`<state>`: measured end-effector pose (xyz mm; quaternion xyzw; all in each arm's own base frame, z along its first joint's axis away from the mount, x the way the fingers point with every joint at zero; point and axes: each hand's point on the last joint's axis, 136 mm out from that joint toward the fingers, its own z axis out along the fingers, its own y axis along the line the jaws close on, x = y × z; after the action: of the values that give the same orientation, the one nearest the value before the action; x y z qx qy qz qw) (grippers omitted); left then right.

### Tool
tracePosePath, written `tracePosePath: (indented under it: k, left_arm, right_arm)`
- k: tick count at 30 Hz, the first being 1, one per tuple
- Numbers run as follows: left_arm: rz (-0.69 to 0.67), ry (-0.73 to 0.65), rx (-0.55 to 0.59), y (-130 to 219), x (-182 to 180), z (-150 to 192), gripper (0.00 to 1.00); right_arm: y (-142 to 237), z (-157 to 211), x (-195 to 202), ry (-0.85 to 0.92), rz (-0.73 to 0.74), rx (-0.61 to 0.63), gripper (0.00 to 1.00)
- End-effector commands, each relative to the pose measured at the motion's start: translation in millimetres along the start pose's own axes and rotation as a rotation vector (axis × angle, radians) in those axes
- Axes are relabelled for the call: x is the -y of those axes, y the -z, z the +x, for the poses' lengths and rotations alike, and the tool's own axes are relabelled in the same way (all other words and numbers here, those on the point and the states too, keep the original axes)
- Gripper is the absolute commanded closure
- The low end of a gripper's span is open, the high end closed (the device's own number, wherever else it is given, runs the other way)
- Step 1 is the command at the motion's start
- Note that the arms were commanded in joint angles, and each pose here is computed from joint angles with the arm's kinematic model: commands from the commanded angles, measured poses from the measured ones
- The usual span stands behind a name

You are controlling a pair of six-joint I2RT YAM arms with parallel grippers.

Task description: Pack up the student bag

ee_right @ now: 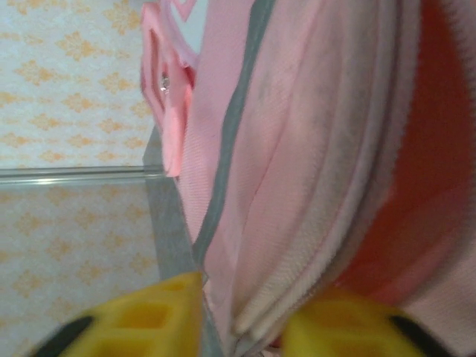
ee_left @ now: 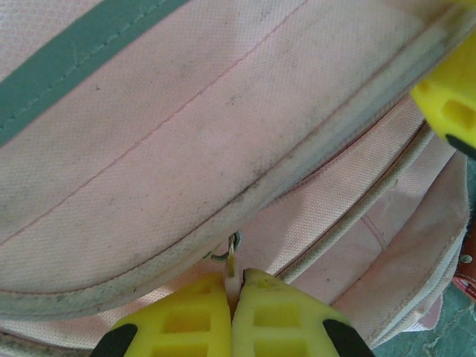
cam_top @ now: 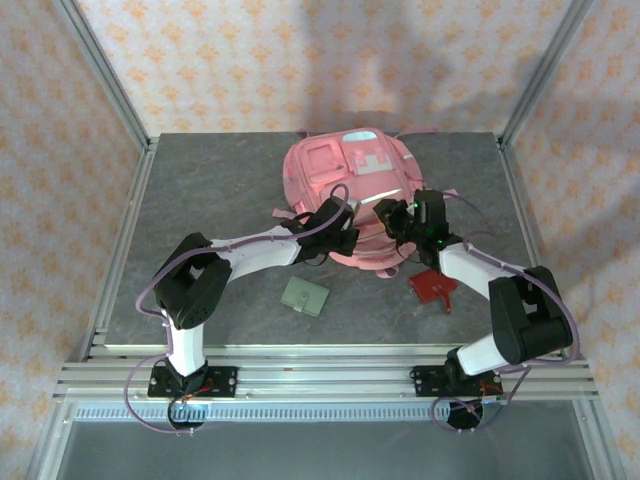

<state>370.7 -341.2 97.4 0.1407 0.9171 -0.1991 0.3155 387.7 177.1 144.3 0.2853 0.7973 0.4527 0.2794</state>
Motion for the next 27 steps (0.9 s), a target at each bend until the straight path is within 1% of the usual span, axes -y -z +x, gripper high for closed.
tracePosePath:
  k: [1, 3, 5, 7, 14, 17, 22, 24, 27]
  left_arm:
    - [-0.009, 0.010, 0.046, -0.1, 0.0, -9.8, 1.00]
    - [-0.049, 0.013, 0.042, 1.6, -9.5, -7.8, 1.00]
    - [-0.083, 0.025, 0.042, 5.7, -22.1, -5.8, 1.00]
    - [-0.113, 0.052, 0.044, 11.5, -40.3, -3.2, 1.00]
    - [-0.255, 0.161, 0.061, 41.4, -124.5, 8.9, 1.00]
    - [-0.288, 0.195, 0.070, 48.8, -145.6, 10.9, 1.00]
    - [-0.219, 0.198, 0.063, 44.6, -134.2, 11.8, 1.00]
    - [-0.177, 0.186, 0.061, 42.5, -121.1, 11.4, 1.00]
    - [-0.113, 0.137, 0.052, 38.6, -92.0, 12.0, 1.00]
  right_arm:
    - [-8.7, -1.7, -20.0, 0.015, -0.063, 0.011, 0.92]
    - [-10.7, -3.0, -19.7, 0.016, -0.055, 0.016, 0.97]
    - [-9.2, -8.2, -19.1, 0.028, -0.037, 0.040, 1.00]
    - [-6.6, -14.0, -19.4, 0.039, -0.020, 0.065, 1.00]
    - [2.9, -34.1, -20.6, 0.029, -0.017, 0.126, 1.00]
    - [2.7, -36.8, -23.7, 0.030, -0.022, 0.130, 1.00]
    - [-1.2, -39.8, -34.8, 0.040, -0.043, 0.118, 1.00]
    - [1.0, -50.9, -41.1, 0.055, -0.039, 0.137, 1.00]
    - [6.8, -70.3, -48.4, 0.065, -0.037, 0.165, 1.00]
